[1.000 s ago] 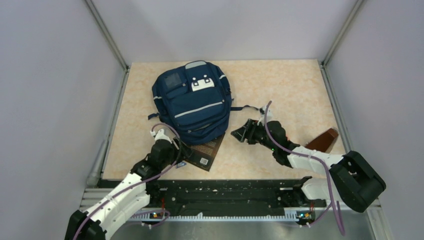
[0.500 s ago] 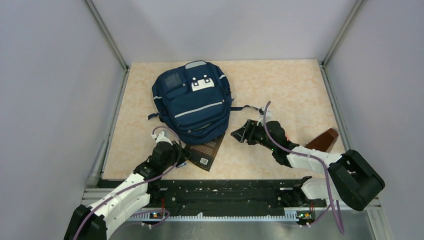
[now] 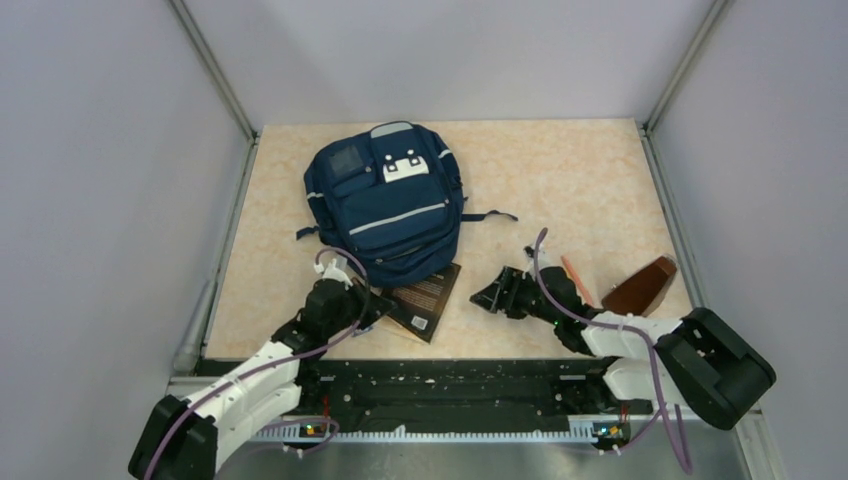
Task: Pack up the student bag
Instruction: Pick up the book from the center of the board.
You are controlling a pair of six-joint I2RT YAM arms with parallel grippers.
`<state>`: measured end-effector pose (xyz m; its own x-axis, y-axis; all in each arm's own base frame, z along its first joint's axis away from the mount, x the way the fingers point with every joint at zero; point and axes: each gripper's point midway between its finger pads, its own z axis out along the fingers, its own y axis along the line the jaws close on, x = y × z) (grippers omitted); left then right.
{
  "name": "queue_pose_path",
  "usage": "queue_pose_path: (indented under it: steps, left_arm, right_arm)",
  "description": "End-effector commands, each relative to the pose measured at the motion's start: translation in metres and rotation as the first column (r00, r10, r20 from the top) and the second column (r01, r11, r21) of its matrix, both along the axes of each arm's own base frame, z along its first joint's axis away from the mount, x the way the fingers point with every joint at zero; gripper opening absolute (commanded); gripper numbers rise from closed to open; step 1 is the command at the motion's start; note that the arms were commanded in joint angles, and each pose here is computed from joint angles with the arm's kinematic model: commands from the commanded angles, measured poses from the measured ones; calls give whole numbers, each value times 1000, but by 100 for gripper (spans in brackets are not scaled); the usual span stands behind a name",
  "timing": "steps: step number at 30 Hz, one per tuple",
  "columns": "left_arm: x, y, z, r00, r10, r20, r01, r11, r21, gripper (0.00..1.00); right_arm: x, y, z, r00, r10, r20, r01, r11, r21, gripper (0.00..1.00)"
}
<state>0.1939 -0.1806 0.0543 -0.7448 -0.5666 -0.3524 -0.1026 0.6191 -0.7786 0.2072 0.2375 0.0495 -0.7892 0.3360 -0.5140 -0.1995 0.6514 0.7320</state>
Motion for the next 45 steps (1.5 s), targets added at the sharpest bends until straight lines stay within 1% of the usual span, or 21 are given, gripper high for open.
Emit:
queue_pose_path:
  steps: [1, 4, 8, 11, 14, 17, 20, 23, 27, 31, 36, 41, 45]
  left_arm:
    - [18, -31, 95, 969, -40, 243, 97, 969, -227, 0]
    - [21, -36, 130, 937, -43, 347, 141, 954, -263, 0]
    - [21, -47, 168, 889, -96, 448, 230, 939, -257, 0]
    - [21, -56, 184, 865, -135, 483, 284, 926, -248, 0]
    - [22, -62, 191, 853, -152, 499, 307, 920, -245, 0]
    - [22, -65, 189, 853, -167, 494, 319, 917, -241, 0]
    - [21, -65, 182, 863, -167, 477, 312, 919, -241, 0]
    - [20, -65, 175, 871, -167, 462, 305, 920, -244, 0]
    - [18, -65, 170, 878, -170, 448, 305, 919, -250, 0]
    - [16, -65, 166, 883, -177, 435, 306, 920, -246, 0]
    - [14, -63, 158, 894, -174, 413, 292, 925, -243, 0]
    - [12, -62, 150, 902, -171, 397, 283, 928, -243, 0]
    - [10, -61, 146, 903, -179, 390, 284, 930, -231, 0]
  right_arm:
    - [-5, 9, 24, 999, 9, 34, -13, 992, 122, 69]
    - [-10, 11, 29, 1000, 8, 15, -10, 986, 168, 69]
    - [-13, 13, 43, 1000, -3, -3, 3, 968, 252, 70]
    - [-13, 16, 56, 1000, -9, -12, 12, 950, 312, 70]
    - [-11, 18, 69, 1000, -16, -19, 22, 935, 355, 71]
    - [-10, 21, 75, 999, -16, -36, 28, 923, 383, 72]
    - [-11, 23, 85, 999, -14, -51, 35, 898, 439, 73]
    - [-9, 24, 89, 994, -25, -103, 72, 874, 480, 74]
    - [-8, 34, 97, 990, 11, -143, 64, 856, 513, 75]
    - [-8, 40, 105, 983, 44, -179, 66, 823, 565, 75]
    - [-9, 43, 116, 971, 54, -232, 108, 770, 629, 75]
    - [-5, 52, 121, 969, 64, -240, 102, 779, 619, 76]
    - [-9, 63, 121, 960, 108, -257, 72, 796, 601, 75]
